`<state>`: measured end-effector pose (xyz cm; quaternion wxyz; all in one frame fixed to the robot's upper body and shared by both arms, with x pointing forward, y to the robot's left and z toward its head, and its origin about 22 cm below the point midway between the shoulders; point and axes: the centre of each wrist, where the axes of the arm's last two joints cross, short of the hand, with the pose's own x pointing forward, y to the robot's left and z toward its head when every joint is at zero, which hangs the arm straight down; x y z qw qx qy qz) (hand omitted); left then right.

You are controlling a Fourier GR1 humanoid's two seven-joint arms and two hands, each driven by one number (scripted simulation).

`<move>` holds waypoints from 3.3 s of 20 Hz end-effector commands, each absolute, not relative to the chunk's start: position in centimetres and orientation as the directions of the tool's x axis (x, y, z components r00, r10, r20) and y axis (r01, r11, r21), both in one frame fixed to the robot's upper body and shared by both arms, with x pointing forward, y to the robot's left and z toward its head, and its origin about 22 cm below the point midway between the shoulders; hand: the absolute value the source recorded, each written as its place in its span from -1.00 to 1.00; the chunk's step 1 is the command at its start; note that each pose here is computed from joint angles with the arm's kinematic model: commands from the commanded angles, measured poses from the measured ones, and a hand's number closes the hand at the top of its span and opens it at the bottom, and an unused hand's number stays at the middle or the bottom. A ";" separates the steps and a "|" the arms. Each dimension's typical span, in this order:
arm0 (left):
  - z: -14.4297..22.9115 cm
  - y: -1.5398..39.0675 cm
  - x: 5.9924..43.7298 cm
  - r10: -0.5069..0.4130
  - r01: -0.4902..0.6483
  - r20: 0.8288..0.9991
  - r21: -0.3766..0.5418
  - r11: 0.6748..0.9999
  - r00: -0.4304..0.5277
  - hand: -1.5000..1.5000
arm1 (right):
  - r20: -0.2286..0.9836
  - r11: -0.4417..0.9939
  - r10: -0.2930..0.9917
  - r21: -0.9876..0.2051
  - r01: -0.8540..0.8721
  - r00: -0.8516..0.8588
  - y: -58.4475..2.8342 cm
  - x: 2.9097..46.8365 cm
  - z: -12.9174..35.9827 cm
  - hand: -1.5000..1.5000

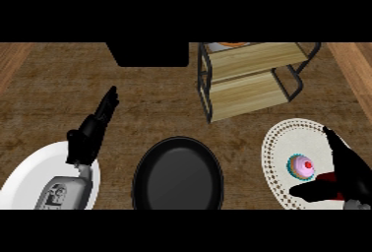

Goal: Pick the cupcake from the placemat and place it in the tiered shelf

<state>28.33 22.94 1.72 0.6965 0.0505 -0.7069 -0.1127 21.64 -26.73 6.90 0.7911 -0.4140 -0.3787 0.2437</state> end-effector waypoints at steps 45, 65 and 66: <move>1.3 22.7 28.3 -0.224 0.100 0.975 0.224 0.970 -0.007 0.00 | 0.723 0.693 0.681 -0.687 -0.220 -0.111 -6.5 14.8 8.1 1.00; 1.8 22.5 28.0 -0.237 0.107 0.971 0.240 0.965 -0.036 0.00 | 0.661 0.665 0.735 -0.659 0.353 -0.150 -6.8 14.9 20.9 1.00; 1.8 22.5 27.6 -0.236 0.103 0.971 0.237 0.966 -0.027 0.00 | 0.655 0.653 0.741 -0.654 0.383 -0.146 -7.9 13.4 22.5 1.00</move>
